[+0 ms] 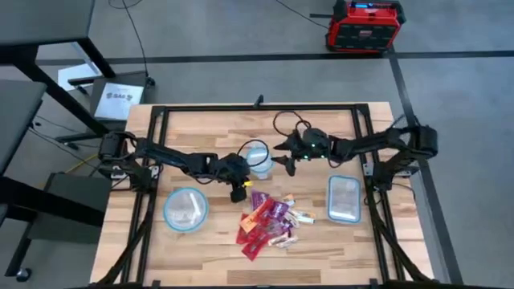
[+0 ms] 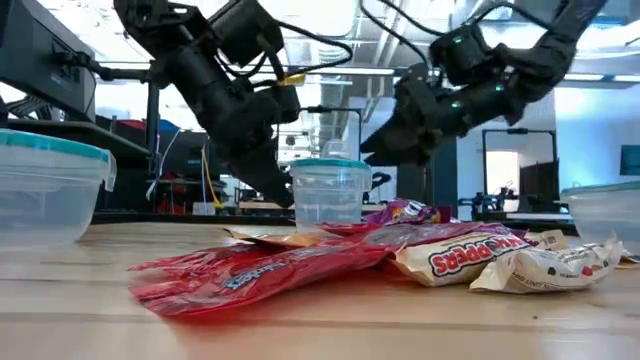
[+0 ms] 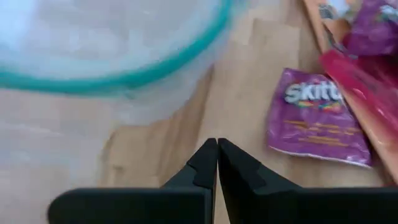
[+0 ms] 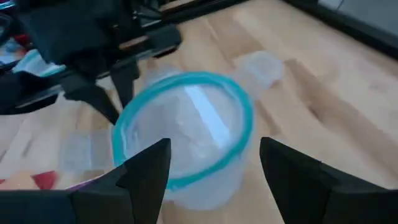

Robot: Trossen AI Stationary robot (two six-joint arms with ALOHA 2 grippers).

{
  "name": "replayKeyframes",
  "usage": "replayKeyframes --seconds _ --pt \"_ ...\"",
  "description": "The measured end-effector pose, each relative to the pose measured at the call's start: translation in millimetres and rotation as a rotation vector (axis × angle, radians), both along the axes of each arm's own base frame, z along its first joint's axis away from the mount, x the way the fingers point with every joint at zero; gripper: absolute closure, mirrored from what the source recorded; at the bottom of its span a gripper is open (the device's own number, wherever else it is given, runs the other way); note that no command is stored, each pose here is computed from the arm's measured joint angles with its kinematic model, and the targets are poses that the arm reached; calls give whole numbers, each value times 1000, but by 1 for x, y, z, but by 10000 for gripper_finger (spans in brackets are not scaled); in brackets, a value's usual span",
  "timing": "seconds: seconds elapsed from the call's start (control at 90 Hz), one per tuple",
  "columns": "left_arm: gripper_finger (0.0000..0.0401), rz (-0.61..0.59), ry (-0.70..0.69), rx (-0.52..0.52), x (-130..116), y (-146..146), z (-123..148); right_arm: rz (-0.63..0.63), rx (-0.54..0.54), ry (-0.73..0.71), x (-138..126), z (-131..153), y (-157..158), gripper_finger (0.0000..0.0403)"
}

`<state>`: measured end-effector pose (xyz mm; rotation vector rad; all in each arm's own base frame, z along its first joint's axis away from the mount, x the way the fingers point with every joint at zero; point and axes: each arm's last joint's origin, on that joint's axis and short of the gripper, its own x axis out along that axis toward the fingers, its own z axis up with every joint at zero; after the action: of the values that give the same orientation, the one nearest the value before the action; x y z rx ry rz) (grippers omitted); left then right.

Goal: Sort candy
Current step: Open the small circular transparent bin

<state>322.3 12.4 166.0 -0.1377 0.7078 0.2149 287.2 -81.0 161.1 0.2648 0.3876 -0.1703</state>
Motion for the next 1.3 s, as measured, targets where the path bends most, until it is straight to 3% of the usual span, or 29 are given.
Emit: replayKeyframes --seconds 0.278,0.578,0.911,1.033,1.211,1.3 --pt "401 69 -14 17 -1 23 1 92 75 38 6 -6 11 170" --pt "401 157 -33 33 -3 47 2 154 110 104 -6 11 31 170" --pt "401 162 28 10 -9 47 3 175 118 222 -25 19 32 170" --pt "401 154 1 -16 -17 37 22 175 115 220 -37 13 36 170" --pt "401 121 -252 2 -27 26 83 162 139 82 -53 -14 43 170" --pt "401 95 -364 51 -25 30 99 160 141 3 -54 -24 44 170"
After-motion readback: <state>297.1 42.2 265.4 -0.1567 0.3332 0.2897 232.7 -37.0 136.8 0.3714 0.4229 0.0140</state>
